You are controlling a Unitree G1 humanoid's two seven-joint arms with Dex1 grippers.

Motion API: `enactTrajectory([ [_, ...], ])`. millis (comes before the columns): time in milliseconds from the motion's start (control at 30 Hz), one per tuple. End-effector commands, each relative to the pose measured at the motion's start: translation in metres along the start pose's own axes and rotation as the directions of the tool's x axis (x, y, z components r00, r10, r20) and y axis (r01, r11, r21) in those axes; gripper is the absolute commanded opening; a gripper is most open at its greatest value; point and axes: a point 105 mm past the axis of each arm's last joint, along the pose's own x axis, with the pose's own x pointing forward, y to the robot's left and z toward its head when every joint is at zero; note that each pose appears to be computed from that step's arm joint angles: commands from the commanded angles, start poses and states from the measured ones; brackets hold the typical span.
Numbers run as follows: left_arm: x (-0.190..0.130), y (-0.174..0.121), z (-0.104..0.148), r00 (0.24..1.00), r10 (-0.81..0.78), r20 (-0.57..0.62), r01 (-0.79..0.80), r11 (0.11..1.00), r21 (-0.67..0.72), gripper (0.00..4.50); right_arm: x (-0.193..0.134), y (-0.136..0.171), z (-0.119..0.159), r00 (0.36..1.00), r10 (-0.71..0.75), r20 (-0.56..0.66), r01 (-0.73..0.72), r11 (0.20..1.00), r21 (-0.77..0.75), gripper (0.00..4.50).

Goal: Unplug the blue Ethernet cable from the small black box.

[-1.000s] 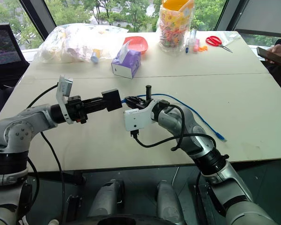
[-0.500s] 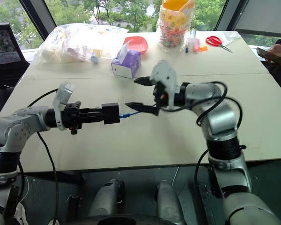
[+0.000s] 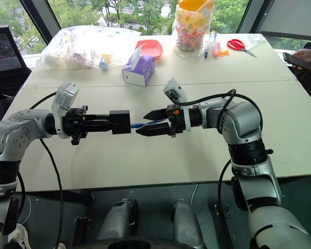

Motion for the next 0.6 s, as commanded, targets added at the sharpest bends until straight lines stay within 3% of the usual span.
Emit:
enactTrajectory([
  [33, -0.0007, -0.0044, 0.0109, 1.0, -0.016, 0.0, 0.016, 0.999, 0.048, 0.44, 0.0032, 0.0056, 0.0126, 1.0, 0.023, 0.007, -0.022, 0.998, -0.057, 2.6],
  [567, 0.0042, -0.0071, 0.011, 0.999, -0.032, -0.006, 0.032, 0.998, 0.053, 0.44, 0.0115, 0.0126, 0.0104, 0.996, 0.072, -0.048, -0.076, 0.993, -0.091, 2.6],
  [600, 0.0043, -0.0073, 0.0108, 0.999, -0.033, -0.006, 0.033, 0.998, 0.053, 0.44, 0.0117, 0.0126, 0.0106, 0.996, 0.073, -0.048, -0.077, 0.993, -0.092, 2.33],
])
